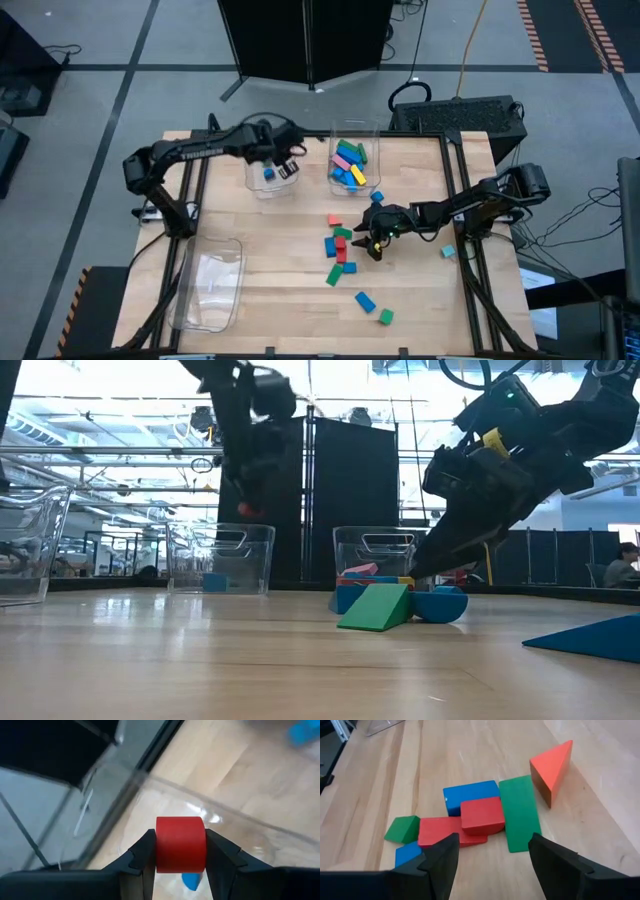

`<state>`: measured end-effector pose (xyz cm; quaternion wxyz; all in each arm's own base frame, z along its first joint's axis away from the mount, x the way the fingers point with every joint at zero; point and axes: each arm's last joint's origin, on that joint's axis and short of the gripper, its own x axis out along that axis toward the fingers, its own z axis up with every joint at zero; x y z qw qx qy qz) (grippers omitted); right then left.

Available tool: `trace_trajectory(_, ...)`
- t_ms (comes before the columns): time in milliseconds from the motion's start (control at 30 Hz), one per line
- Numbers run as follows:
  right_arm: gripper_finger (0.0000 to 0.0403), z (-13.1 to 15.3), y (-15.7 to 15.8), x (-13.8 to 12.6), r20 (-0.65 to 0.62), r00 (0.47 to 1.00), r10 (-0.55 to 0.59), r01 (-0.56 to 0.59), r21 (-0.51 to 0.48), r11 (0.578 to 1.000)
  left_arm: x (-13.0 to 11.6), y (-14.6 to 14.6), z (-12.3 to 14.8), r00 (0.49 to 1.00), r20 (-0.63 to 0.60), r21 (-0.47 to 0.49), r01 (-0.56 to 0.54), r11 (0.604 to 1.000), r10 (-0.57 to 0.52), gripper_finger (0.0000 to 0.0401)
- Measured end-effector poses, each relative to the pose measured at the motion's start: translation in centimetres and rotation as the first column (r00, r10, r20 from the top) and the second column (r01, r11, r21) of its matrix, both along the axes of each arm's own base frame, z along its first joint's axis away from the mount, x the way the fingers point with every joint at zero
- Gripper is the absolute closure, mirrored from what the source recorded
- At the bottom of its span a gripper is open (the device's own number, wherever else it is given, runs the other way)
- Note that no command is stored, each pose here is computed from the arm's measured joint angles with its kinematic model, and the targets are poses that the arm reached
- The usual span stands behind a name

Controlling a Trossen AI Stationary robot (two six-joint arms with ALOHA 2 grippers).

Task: Sort blocks by size
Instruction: Put the red half cylinder block into the top left transparent bin, then put the blue half cylinder block into the top left transparent bin

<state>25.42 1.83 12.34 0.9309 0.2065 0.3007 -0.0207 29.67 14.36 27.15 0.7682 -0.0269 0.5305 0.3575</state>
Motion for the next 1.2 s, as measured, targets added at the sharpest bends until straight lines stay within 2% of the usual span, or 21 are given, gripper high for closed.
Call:
trace_trajectory(233,0.017,-0.1,0.0,0.0,-0.006,1.0,0.008,-0.009,-0.008,1.0,-3.0,4.0,-2.5,0.995,0.016,-0.192,-0.093,0.977,0.098,0.0278)
trace_trajectory(500,0.017,-0.1,0.0,-0.1,-0.015,1.0,0.008,-0.008,-0.009,1.0,-4.2,6.0,-6.7,0.985,-0.073,-0.277,-0.173,0.945,0.158,0.0278)
trace_trajectory(667,0.017,-0.2,0.0,-0.1,-0.021,1.0,0.008,-0.009,-0.01,1.0,-3.9,6.3,-7.4,0.989,-0.065,-0.295,-0.146,0.944,0.133,0.0261)
trace_trajectory(1000,0.017,-0.4,0.0,-0.3,-0.049,0.999,0.01,-0.011,-0.014,1.0,-3.7,6.2,-7.3,0.989,-0.059,-0.297,-0.15,0.943,0.138,0.0175)
trace_trajectory(1100,0.017,-0.4,0.0,-0.3,-0.049,0.999,0.013,-0.014,-0.018,1.0,-4.2,6.1,-6.8,0.983,-0.081,-0.262,-0.181,0.948,0.165,0.017)
trace_trajectory(1200,0.017,-0.4,0.0,-0.3,-0.051,0.999,0.013,-0.014,-0.018,1.0,-4.6,6.3,-6.0,0.975,-0.095,-0.188,-0.213,0.959,0.199,0.0169)
